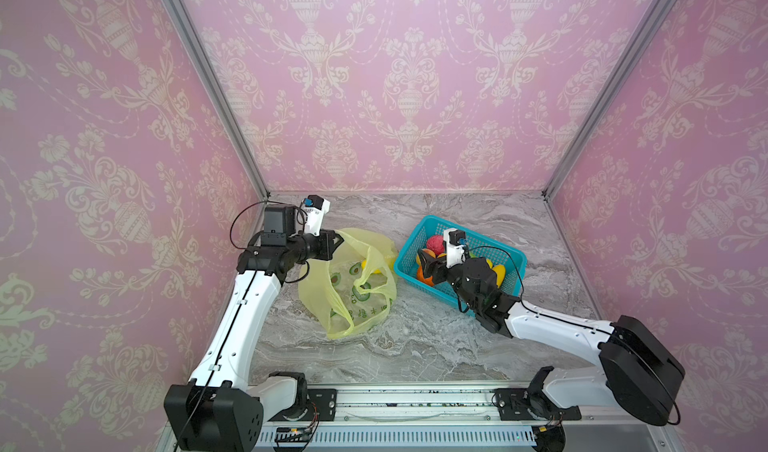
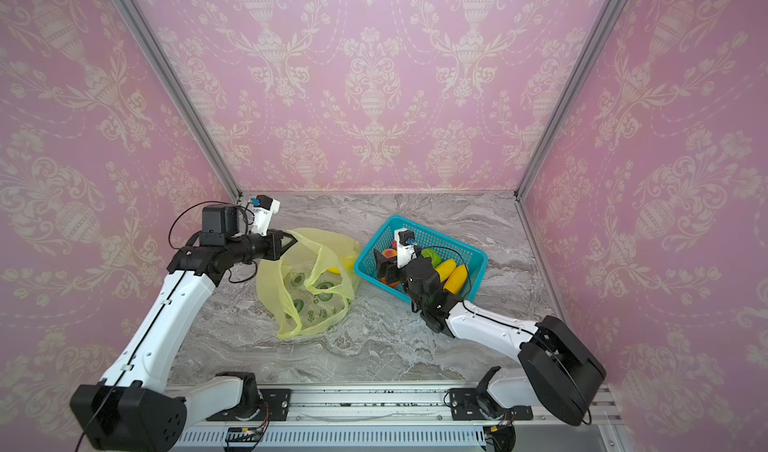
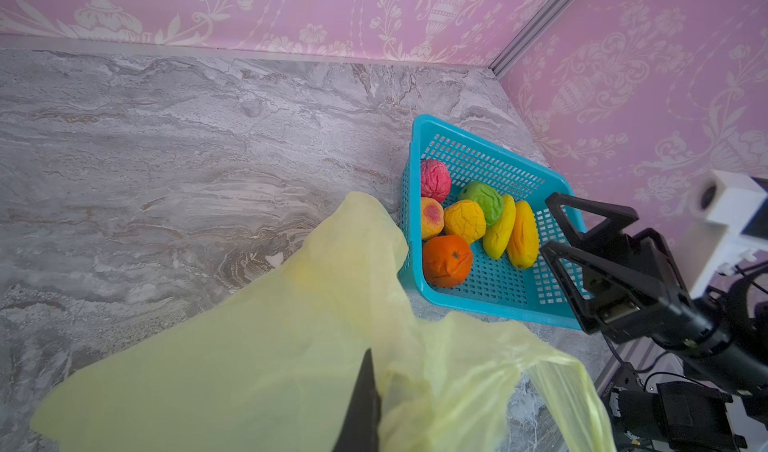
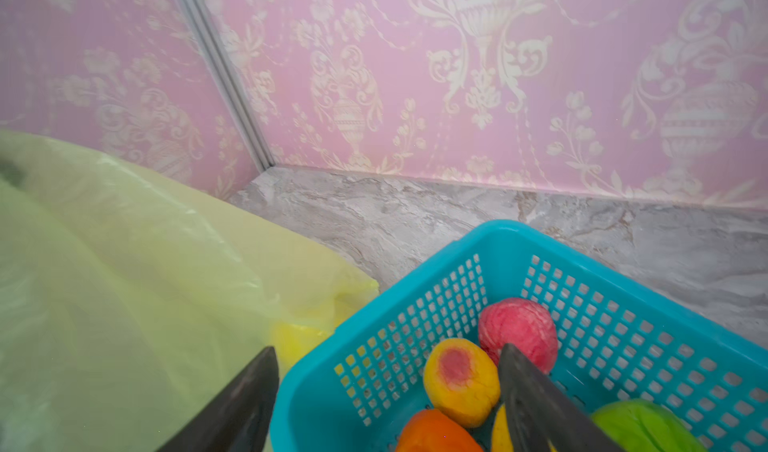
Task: Untie the knot of the plastic bag and take out the fruit
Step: 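Move the open right gripper back into the bag mouth, then lower the right gripper into the bag toward the long yellow fruit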
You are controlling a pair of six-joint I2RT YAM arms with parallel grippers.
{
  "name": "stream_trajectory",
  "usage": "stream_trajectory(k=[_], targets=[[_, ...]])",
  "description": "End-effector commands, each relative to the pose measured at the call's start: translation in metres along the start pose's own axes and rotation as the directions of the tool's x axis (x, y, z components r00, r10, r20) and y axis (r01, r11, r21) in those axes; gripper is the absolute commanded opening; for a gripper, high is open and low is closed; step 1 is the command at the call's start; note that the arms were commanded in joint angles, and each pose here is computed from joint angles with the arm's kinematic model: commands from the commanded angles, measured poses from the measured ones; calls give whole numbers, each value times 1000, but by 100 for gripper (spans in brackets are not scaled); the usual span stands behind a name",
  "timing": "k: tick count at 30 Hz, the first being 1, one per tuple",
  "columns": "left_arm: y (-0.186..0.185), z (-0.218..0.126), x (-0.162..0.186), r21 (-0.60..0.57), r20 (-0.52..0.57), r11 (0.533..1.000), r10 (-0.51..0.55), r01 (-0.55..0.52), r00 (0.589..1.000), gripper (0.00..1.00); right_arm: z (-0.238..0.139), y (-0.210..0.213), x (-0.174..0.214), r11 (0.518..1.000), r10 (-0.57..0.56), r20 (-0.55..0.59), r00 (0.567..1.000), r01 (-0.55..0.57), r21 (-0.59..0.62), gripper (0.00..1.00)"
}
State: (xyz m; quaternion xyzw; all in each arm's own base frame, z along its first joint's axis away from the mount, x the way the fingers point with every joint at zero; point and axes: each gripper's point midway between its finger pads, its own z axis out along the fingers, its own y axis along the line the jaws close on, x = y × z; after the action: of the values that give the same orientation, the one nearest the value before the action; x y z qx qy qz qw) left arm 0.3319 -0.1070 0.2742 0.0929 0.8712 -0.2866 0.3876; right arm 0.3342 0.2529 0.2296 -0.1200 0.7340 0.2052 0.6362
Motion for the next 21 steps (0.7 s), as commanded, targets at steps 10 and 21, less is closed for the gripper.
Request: stream_trajectory(k=[10,21], targets=[[-2,-8,-8,0,30,1000,1,-1,1000,0,-49,161,27,732,-471,226,853,520,-439,37],[-4,-8,-8,8,33,1000,0,0,999,0,13,181,83,683,-638,33,770,584,-439,19]])
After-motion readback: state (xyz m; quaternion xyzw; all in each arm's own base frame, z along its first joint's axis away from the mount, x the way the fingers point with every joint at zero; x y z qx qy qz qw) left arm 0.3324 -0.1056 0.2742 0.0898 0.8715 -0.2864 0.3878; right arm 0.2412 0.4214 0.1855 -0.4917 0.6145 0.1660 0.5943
